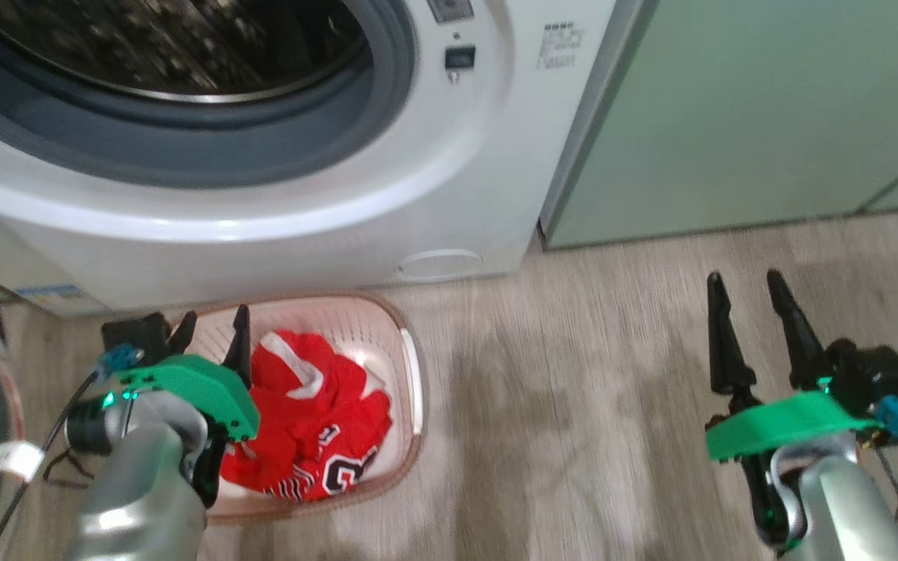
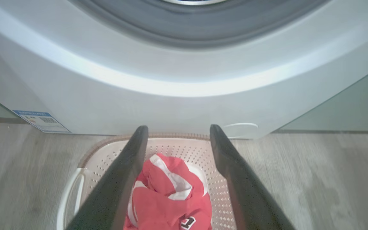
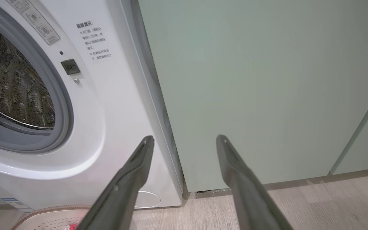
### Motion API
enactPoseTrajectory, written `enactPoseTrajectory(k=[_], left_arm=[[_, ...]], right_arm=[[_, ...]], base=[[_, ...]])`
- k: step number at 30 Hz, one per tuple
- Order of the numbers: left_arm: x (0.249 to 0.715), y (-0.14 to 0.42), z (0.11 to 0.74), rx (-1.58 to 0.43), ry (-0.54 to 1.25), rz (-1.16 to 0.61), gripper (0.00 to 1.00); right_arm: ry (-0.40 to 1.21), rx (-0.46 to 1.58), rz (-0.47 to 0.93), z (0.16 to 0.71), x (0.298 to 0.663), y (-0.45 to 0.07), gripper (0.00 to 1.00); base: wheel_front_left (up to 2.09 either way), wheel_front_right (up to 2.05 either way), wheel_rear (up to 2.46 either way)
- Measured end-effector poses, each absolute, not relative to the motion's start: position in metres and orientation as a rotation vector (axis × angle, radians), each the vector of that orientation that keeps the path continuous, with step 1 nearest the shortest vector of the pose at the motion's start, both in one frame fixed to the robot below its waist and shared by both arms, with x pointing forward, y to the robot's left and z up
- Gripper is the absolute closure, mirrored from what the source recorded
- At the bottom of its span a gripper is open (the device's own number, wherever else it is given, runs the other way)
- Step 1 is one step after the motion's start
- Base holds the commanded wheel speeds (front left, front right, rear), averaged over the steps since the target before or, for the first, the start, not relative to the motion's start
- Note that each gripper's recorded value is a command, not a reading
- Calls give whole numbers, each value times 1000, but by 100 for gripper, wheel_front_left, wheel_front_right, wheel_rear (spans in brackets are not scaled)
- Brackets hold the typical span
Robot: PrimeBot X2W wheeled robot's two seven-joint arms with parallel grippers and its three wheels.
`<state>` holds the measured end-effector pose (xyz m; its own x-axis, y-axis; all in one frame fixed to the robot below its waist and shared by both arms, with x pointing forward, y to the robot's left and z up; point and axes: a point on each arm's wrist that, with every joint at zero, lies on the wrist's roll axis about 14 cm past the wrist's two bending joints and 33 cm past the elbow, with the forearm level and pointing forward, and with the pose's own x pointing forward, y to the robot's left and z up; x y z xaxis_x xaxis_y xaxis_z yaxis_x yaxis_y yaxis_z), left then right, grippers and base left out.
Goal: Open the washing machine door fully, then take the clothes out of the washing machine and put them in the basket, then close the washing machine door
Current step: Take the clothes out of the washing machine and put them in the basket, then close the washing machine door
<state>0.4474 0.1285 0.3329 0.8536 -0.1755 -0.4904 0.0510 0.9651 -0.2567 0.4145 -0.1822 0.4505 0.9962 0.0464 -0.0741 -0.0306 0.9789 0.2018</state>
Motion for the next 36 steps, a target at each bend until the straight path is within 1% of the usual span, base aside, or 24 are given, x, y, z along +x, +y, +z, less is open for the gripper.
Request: enactPoseTrajectory(k=[6,14,22,36], left_arm=[[436,159,387,-262,345,-64,0],[414,192,446,-216,134,-13,0],[381,211,452,-212,95,51,0],[377,218,460,-203,67,68,0]], right_arm=[[29,218,51,471,393,-177,0],[-27,228,69,491,374,-171,0],[-52,232,69,499,365,-171,0],[-54,251,70,499,363,-170,0]], base=[[0,0,0],[0,0,0],[0,0,0],[0,0,0]])
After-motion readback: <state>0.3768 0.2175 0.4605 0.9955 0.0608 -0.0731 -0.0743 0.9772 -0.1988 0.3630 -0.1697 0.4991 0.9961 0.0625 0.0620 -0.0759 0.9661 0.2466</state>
